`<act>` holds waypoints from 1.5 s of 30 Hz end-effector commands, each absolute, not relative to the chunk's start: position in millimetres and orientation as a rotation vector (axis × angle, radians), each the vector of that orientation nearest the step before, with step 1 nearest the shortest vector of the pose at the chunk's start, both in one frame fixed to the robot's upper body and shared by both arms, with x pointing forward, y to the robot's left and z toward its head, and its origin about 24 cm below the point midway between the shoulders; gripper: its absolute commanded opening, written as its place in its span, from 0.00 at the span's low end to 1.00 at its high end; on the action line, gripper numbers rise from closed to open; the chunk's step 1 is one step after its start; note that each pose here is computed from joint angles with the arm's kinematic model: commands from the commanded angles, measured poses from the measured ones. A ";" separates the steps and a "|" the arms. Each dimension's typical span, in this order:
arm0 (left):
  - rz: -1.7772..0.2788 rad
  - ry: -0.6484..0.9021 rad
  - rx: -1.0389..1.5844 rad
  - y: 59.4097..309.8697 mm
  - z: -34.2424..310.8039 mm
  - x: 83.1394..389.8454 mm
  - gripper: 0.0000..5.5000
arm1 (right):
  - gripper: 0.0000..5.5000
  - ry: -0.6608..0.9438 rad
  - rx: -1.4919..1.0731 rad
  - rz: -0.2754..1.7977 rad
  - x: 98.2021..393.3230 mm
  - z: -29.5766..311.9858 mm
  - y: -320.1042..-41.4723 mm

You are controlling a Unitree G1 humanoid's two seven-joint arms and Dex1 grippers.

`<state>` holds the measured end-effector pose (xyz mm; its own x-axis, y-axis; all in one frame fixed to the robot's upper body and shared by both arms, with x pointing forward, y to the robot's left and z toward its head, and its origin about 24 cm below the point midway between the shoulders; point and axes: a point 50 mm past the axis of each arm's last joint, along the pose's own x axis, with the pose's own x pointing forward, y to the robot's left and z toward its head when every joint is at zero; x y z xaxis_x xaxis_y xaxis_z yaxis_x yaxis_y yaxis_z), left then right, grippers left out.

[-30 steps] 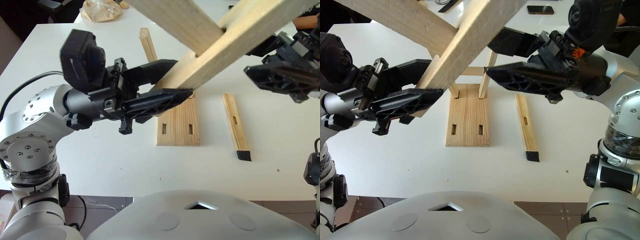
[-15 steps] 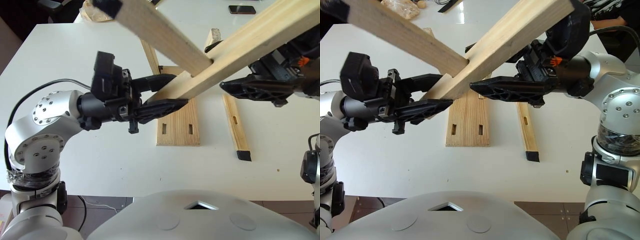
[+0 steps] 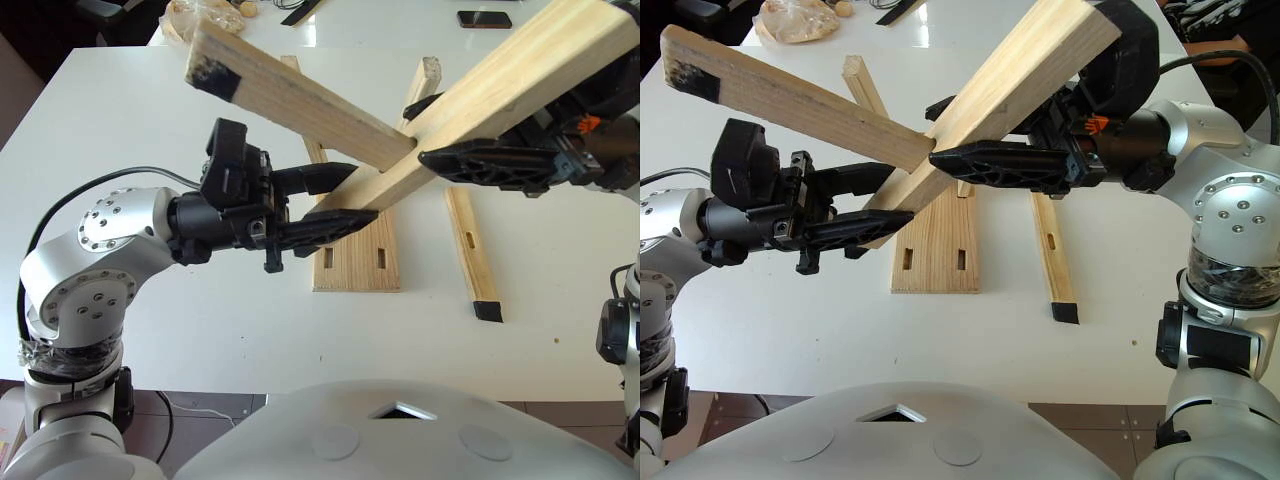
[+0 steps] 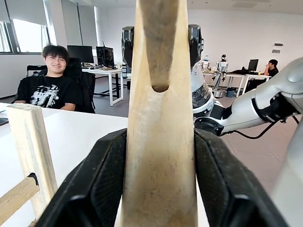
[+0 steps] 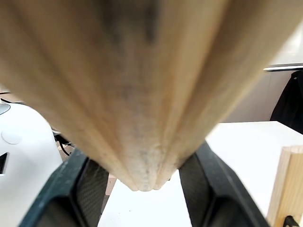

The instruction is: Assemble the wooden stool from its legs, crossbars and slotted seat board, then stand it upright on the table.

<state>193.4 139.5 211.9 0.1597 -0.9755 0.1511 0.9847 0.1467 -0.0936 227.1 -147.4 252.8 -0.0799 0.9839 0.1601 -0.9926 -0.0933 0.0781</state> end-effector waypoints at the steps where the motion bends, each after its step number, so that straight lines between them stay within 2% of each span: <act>1: -1.314 -0.073 -0.181 147.3 216.8 205.4 0.54 | 0.37 -0.113 0.129 1.645 231.7 267.9 -149.9; 4: -1.217 -0.019 -0.135 162.1 203.3 204.3 0.63 | 0.37 -0.141 0.124 1.605 237.3 272.5 -150.9; 6: -1.175 0.080 -0.095 179.2 183.9 195.0 0.68 | 0.37 -0.147 0.099 1.577 239.0 276.3 -155.1; 9: -1.080 0.211 -0.051 206.3 153.2 184.0 0.69 | 0.37 -0.101 0.030 1.511 242.0 273.5 -168.7; 12: -1.001 0.247 -0.043 219.1 134.5 179.9 0.69 | 0.37 0.037 -0.099 1.439 243.2 242.5 -183.5; 17: -0.994 0.277 -0.013 218.7 116.9 177.4 0.69 | 0.37 0.174 -0.080 1.462 229.1 208.1 -192.2; 21: -0.978 0.272 -0.014 219.7 113.2 179.5 0.69 | 0.37 0.254 -0.172 1.493 221.6 186.4 -194.2; 29: -1.000 0.279 0.013 215.3 110.5 182.4 0.69 | 0.37 0.278 -0.326 1.438 227.5 154.1 -190.6; 35: -1.016 0.299 0.038 211.5 104.7 182.8 0.69 | 0.37 0.260 -0.319 1.432 230.6 149.9 -186.4; 45: -0.986 0.318 0.051 209.8 95.2 178.1 0.69 | 0.36 0.441 -0.304 1.512 205.1 141.4 -202.9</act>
